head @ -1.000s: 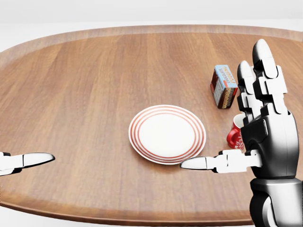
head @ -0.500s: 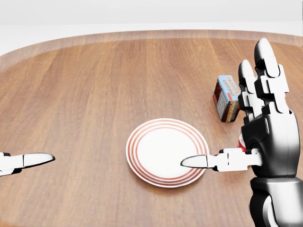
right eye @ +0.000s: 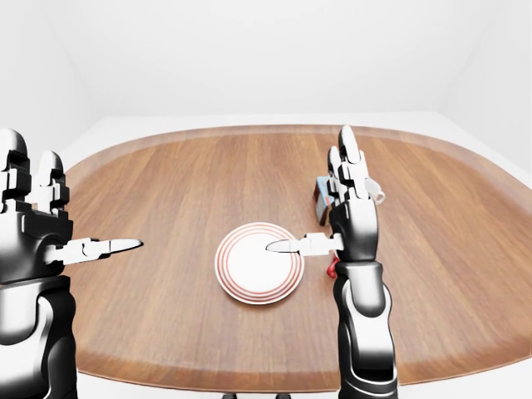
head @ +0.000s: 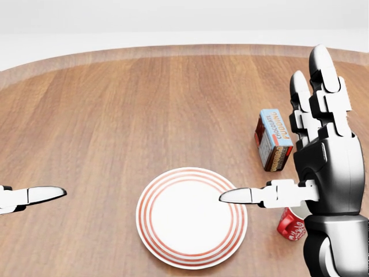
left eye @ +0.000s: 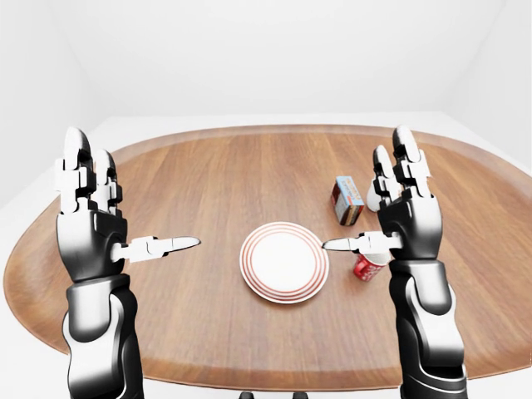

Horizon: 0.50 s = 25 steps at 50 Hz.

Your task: Pick up the red mug and put it on the plate

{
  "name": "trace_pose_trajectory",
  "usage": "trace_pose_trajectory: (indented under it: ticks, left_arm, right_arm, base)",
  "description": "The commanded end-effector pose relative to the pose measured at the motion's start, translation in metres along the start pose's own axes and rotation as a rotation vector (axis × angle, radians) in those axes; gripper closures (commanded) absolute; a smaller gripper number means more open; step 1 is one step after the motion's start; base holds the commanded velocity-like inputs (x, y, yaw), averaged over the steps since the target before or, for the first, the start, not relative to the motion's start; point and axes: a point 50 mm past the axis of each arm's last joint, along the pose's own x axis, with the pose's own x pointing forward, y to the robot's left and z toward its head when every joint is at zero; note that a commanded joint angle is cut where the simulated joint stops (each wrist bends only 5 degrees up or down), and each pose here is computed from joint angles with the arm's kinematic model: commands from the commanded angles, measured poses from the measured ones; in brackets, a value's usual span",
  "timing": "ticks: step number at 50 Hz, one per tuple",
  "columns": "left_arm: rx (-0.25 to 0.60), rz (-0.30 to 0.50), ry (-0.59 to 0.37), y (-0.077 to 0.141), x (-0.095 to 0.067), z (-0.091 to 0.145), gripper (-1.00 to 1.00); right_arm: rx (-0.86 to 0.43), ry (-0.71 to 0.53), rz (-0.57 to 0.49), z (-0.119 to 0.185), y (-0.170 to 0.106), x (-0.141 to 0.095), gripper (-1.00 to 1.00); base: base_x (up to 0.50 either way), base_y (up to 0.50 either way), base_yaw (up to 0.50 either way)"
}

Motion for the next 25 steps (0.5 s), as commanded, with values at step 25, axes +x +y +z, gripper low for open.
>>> trace_pose_trajectory:
  ticks: [25]
  left_arm:
    - [0.001, -0.005, -0.013, -0.001, 0.0, 0.003, -1.0]
  right_arm:
    - [-0.478, -0.174, 0.153, 0.042, -0.011, 0.04, -0.97]
  base:
    - [0.12, 0.04, 0.0]
